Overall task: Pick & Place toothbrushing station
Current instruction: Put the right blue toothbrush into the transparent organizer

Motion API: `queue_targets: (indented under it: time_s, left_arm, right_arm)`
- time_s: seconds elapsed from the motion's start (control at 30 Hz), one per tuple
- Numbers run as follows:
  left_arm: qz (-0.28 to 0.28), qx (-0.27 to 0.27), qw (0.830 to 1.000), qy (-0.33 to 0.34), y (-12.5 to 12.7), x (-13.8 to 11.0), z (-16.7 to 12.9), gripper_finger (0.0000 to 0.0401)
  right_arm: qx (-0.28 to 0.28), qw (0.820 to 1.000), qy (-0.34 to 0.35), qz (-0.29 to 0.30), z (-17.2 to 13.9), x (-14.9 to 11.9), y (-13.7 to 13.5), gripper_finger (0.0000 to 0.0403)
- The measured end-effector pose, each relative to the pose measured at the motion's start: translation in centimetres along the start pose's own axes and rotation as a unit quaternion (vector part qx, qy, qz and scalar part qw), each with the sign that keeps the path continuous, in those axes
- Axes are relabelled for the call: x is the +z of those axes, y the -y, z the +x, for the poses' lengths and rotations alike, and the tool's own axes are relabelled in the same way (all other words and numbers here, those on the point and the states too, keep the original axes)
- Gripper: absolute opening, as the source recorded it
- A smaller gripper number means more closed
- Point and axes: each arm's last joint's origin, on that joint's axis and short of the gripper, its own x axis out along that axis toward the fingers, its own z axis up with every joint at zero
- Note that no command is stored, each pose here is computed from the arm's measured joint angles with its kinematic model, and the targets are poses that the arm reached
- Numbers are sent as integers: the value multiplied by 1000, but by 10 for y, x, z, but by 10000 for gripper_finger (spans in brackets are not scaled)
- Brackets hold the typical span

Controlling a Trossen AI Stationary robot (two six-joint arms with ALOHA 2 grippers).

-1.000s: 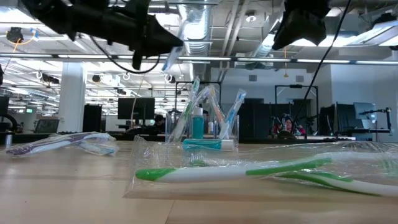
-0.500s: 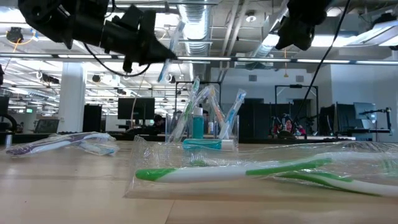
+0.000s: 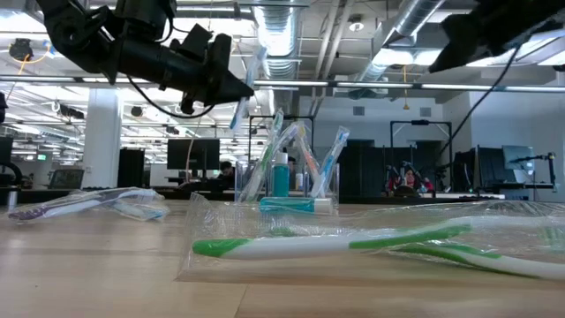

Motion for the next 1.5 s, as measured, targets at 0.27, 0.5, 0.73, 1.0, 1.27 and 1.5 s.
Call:
queue_targets:
  time_s: [0.27,0.5,0.73,1.0,1.27,1.5]
  left_arm:
    - [0,-11,1000,20,-3,-7,11,38]
    - [11,-1,1000,17,-8,-18,19,38]
    - [44,6,998,42,-11,-12,20,38]
    - [41,10,998,44,-19,-11,23,38]
    - [39,12,998,49,-21,-29,33,38]
    - [36,15,997,59,-25,-42,38,38]
  right_arm:
    - [128,990,28,62,-11,-16,13,51]
    - [288,949,108,68,2,-12,18,27]
    - [340,918,171,110,22,-22,34,20]
    - [378,904,170,105,29,-25,35,24]
    - [376,905,175,91,31,-25,32,18]
    - [376,905,175,91,31,-25,31,17]
